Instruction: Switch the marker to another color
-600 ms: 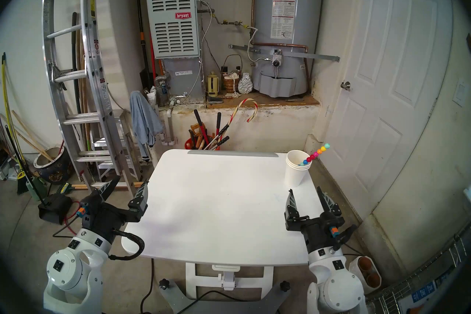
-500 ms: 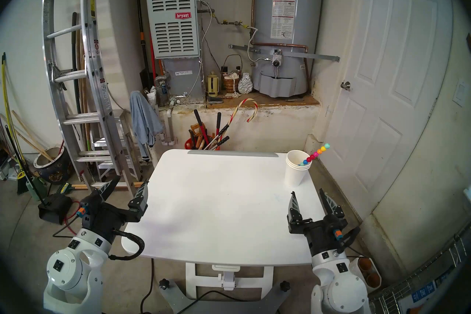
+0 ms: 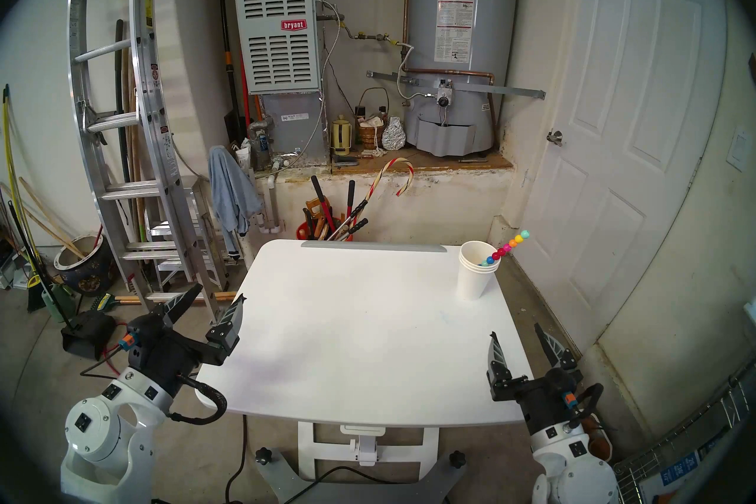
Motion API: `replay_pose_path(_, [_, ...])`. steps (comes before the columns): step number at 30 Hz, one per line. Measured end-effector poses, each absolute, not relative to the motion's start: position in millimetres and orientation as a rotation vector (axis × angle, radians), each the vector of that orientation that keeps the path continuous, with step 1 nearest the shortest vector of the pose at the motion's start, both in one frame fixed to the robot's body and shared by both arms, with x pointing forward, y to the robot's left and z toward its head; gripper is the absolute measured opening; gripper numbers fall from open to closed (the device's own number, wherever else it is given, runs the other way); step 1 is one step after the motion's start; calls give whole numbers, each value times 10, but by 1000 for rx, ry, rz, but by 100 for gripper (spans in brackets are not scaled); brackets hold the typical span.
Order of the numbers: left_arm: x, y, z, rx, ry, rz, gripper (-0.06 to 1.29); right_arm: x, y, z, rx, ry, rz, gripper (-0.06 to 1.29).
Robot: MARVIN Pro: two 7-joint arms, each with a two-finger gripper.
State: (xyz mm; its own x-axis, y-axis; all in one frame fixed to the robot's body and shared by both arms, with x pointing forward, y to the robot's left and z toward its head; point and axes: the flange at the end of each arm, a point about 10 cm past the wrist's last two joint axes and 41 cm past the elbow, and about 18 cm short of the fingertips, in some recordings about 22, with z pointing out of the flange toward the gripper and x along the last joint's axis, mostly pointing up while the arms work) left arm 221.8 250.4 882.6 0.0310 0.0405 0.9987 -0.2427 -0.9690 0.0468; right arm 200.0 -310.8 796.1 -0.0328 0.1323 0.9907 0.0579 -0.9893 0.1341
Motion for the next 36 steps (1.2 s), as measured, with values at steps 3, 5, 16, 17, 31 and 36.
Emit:
replay_pose_path(3, [2214,2497,8827,2092,-231,2034,127,1994,-3253,7914,2141,240,2211,120])
replay_pose_path(5, [2213,2490,8825,2088,-245,2027,127,2009,-3354,7901,2136,256,2221,120])
replay_pose_path(16, [2249,2409,8779,2065,-275,1994,127,2271,-3675,7919,2176,296,2320,120])
replay_pose_path(17, [2253,2405,8772,2065,-276,1991,127,2307,-3694,7910,2197,303,2323,120])
replay_pose_path(31, [2297,2408,8743,2076,-277,1993,127,2754,-3751,7864,2400,511,2329,120])
replay_pose_path(36, [2301,2429,8740,2087,-271,1999,127,2900,-3743,7826,2443,567,2330,120])
